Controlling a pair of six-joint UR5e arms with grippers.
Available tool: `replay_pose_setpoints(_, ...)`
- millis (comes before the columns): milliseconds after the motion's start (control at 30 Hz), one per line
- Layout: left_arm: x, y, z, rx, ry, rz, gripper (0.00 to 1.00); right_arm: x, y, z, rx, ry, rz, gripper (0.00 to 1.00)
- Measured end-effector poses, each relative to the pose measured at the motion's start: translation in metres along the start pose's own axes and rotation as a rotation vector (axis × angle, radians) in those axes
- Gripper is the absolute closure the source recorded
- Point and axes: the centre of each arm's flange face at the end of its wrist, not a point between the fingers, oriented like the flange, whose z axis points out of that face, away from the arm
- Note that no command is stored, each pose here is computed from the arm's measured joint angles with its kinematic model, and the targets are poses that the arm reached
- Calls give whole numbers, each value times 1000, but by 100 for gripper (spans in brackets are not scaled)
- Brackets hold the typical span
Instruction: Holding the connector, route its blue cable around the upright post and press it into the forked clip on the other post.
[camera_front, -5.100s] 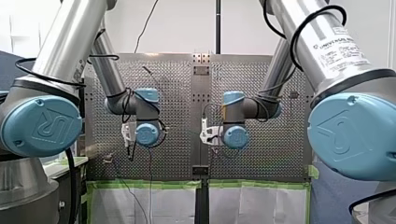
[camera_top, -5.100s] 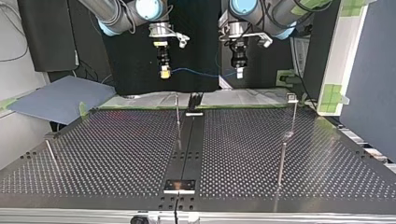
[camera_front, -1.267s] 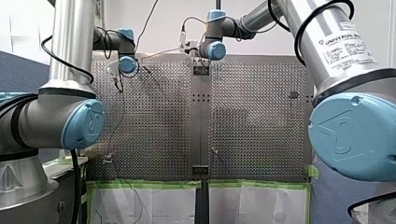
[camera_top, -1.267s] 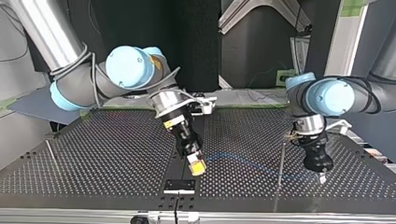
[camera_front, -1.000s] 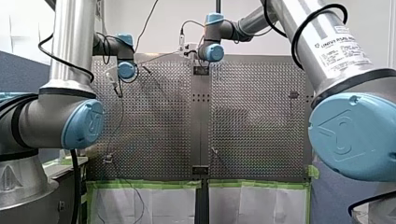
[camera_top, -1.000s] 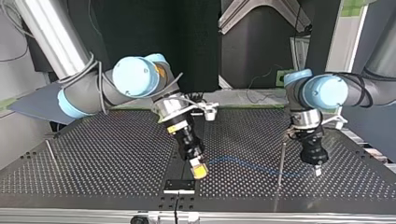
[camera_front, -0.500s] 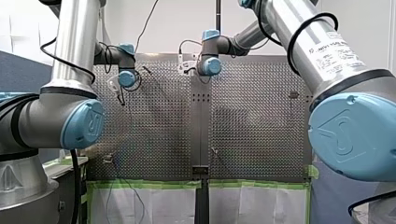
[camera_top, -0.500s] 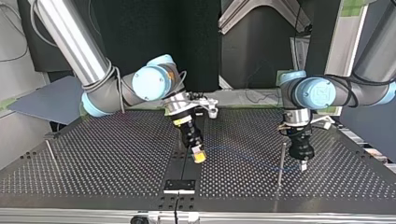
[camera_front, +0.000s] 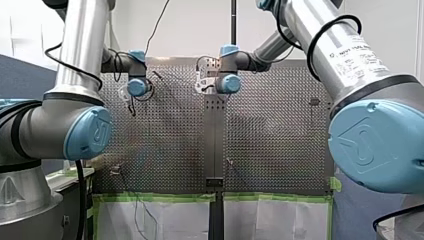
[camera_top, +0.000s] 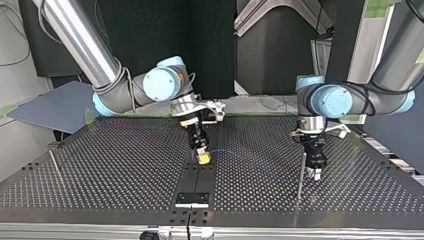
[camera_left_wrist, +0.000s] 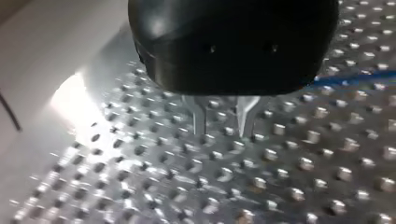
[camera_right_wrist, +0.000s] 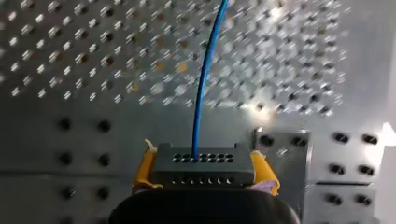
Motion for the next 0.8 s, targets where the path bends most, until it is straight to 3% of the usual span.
replay_pose_setpoints(33,2,0,0,-2,3,1,64,-5,3,-1,-9,-4,-5,100)
replay_pose_setpoints(67,3,1,0,-3,5,2,16,-9,5,-2,-17,-7,-8,100)
replay_pose_setpoints(100,4,1,0,-4,8,3,16,-12,8,-3,-24,-10,-11,100)
replay_pose_setpoints(167,6,1,-1,-8,11,3,0,-20,12,-6,-41,-15,-15,100)
replay_pose_setpoints(800,18,3,-1,-17,37,1,0,-82,60,-28,-179,-34,-30,100)
